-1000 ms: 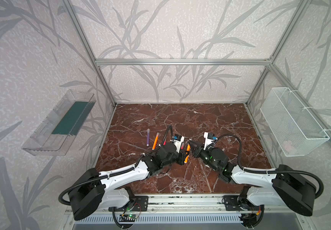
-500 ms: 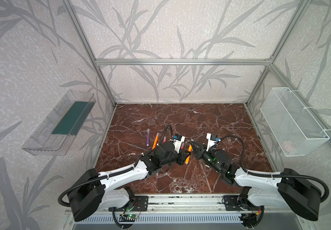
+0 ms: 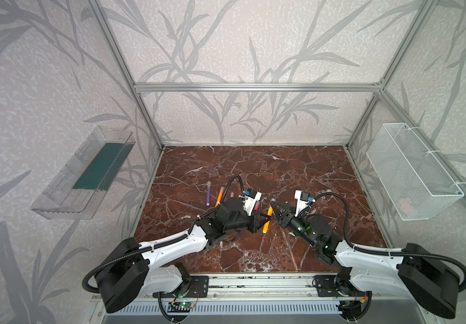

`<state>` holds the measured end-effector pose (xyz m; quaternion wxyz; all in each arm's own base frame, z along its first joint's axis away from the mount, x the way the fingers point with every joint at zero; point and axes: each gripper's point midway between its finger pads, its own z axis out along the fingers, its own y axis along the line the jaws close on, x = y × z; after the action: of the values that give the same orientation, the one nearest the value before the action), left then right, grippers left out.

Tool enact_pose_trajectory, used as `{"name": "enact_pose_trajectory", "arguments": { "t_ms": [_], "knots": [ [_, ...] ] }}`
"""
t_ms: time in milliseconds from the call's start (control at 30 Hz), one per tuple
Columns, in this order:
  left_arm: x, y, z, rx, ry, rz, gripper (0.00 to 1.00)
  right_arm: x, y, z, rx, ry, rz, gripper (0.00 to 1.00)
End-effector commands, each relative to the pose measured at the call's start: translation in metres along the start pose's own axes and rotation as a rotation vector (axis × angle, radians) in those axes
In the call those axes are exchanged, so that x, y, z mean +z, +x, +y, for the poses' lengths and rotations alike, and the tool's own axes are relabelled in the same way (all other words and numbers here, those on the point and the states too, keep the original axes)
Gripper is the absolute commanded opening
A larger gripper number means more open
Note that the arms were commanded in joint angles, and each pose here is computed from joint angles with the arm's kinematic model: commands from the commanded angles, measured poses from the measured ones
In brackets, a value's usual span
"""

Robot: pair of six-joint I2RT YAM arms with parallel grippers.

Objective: Insert pens into pen caps
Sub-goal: Put on the pen cap to the pen.

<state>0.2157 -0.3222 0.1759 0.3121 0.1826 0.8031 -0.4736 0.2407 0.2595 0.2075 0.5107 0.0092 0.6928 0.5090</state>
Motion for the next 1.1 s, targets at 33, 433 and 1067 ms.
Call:
{"name": "enact_pose_trajectory", "arguments": {
  "t_ms": [33, 433, 1067],
  "knots": [
    [-0.01, -0.058, 0.015, -0.065, -0.046, -0.223, 0.0, -0.007, 0.013, 0.02, -0.012, -0.114, 0.055, 0.0],
    [-0.018, -0.075, 0.034, -0.094, -0.139, -0.26, 0.0, -0.004, 0.036, 0.006, -0.055, -0.013, 0.118, 0.0],
    [-0.016, -0.07, 0.062, -0.086, -0.303, -0.189, 0.0, -0.032, 0.023, -0.022, -0.2, 0.273, 0.068, 0.08]
  ]
}}
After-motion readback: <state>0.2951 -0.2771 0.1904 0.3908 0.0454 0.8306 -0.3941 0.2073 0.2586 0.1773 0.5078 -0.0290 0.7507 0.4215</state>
